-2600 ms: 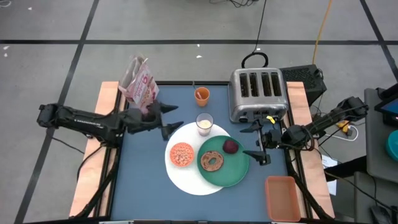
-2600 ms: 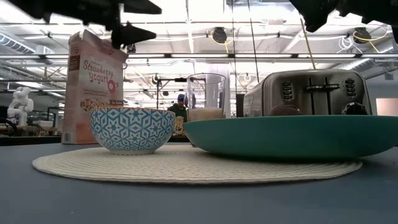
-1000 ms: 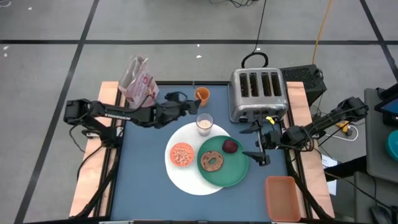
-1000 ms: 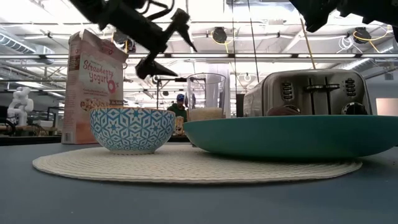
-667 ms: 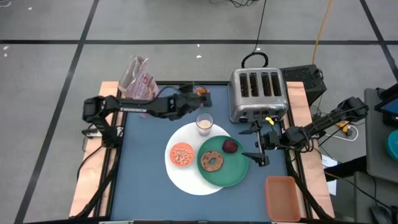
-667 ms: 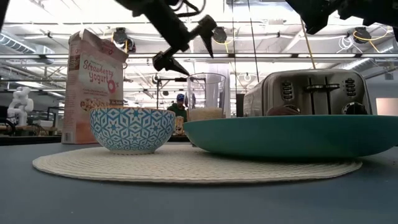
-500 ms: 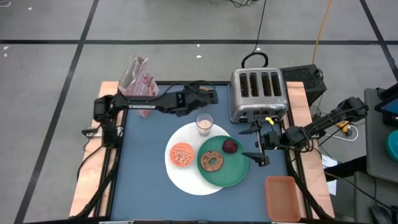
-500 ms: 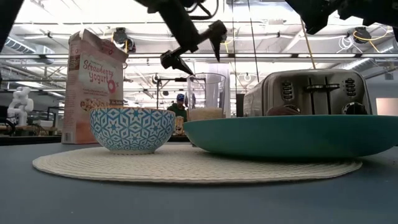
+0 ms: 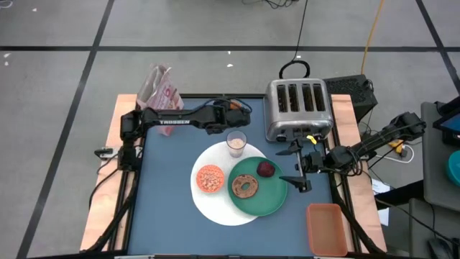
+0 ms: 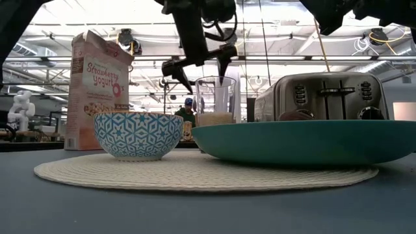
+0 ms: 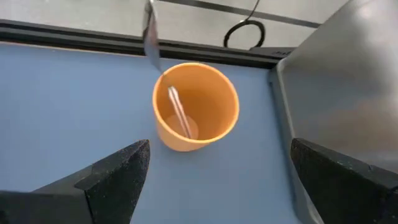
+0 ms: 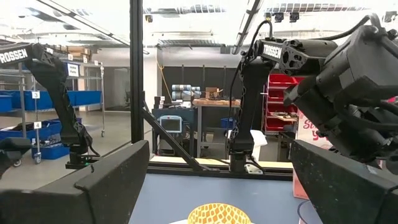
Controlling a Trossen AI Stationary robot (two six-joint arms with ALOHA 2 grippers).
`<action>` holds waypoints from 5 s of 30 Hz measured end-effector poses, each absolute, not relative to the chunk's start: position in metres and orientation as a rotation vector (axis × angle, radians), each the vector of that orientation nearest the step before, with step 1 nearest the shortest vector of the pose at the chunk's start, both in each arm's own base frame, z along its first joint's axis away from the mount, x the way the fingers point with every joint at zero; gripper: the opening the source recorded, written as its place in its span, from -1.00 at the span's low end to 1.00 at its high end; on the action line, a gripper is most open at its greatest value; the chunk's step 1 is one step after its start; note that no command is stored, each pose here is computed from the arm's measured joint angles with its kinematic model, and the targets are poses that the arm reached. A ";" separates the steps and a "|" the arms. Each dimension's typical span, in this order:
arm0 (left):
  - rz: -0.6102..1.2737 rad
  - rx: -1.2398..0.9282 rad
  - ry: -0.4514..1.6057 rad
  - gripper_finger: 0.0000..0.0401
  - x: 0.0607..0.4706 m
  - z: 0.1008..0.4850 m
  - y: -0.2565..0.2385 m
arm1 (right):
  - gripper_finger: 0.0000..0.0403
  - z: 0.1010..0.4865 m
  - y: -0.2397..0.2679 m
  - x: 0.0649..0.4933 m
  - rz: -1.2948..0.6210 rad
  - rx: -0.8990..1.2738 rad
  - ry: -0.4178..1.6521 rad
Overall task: Arrange a breakfast setting
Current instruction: Put the blue patterned spoon to the left of the white tablemat
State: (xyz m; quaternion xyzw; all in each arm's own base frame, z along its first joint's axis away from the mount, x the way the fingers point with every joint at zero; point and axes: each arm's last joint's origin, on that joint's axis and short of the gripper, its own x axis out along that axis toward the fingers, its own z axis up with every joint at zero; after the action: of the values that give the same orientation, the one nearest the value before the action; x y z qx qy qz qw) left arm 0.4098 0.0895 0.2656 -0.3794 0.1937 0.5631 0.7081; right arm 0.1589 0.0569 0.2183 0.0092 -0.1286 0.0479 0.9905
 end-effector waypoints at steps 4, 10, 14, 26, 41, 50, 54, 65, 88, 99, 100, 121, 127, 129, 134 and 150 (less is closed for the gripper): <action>1.272 -0.838 0.435 0.95 0.410 0.262 0.097 | 0.91 0.218 0.057 0.159 0.096 0.018 -0.258; 1.319 -0.838 0.457 0.95 0.410 0.249 0.112 | 0.91 0.218 0.057 0.159 0.097 0.018 -0.258; 1.339 -0.844 0.450 0.95 0.407 0.249 0.121 | 0.91 0.218 0.057 0.159 0.097 0.018 -0.258; 1.402 -0.847 0.459 0.95 0.405 0.234 0.146 | 0.91 0.218 0.057 0.159 0.097 0.018 -0.257; 1.429 -0.862 0.417 0.95 0.405 0.225 0.171 | 0.91 0.218 0.057 0.159 0.097 0.018 -0.257; 1.440 -0.864 0.417 0.94 0.403 0.225 0.175 | 0.91 0.218 0.057 0.159 0.097 0.018 -0.257; 1.440 -0.864 0.417 0.94 0.403 0.225 0.175 | 0.91 0.218 0.057 0.159 0.097 0.018 -0.257; 1.438 -0.860 0.421 0.62 0.403 0.225 0.175 | 0.91 0.218 0.057 0.159 0.097 0.018 -0.257; 1.429 -0.876 0.414 0.36 0.413 0.209 0.173 | 0.91 0.218 0.057 0.159 0.097 0.015 -0.252; 1.421 -0.873 0.364 0.36 0.415 0.212 0.176 | 0.91 0.217 0.057 0.159 0.093 -0.012 -0.251; 1.422 -0.872 0.367 0.36 0.415 0.212 0.175 | 0.91 0.218 0.057 0.159 0.093 -0.011 -0.252; 1.427 -0.877 0.366 -0.02 0.414 0.212 0.176 | 0.91 0.217 0.057 0.159 0.094 -0.007 -0.251; 1.426 -0.878 0.366 -0.25 0.414 0.212 0.176 | 0.91 0.217 0.057 0.159 0.094 -0.007 -0.251; 1.426 -0.878 0.365 -0.29 0.414 0.212 0.176 | 0.91 0.217 0.057 0.159 0.094 -0.007 -0.251; 1.426 -0.878 0.365 -0.34 0.414 0.212 0.176 | 0.91 0.217 0.057 0.159 0.094 -0.007 -0.251; 1.424 -0.879 0.365 -0.55 0.415 0.212 0.175 | 0.91 0.217 0.057 0.159 0.094 -0.007 -0.251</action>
State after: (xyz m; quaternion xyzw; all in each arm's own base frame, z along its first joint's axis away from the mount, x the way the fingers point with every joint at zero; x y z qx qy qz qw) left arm 0.4147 0.1747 0.2121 -0.3878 0.1611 0.6282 0.6549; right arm 0.1590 0.0570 0.2174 -0.0034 -0.1252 0.0469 0.9910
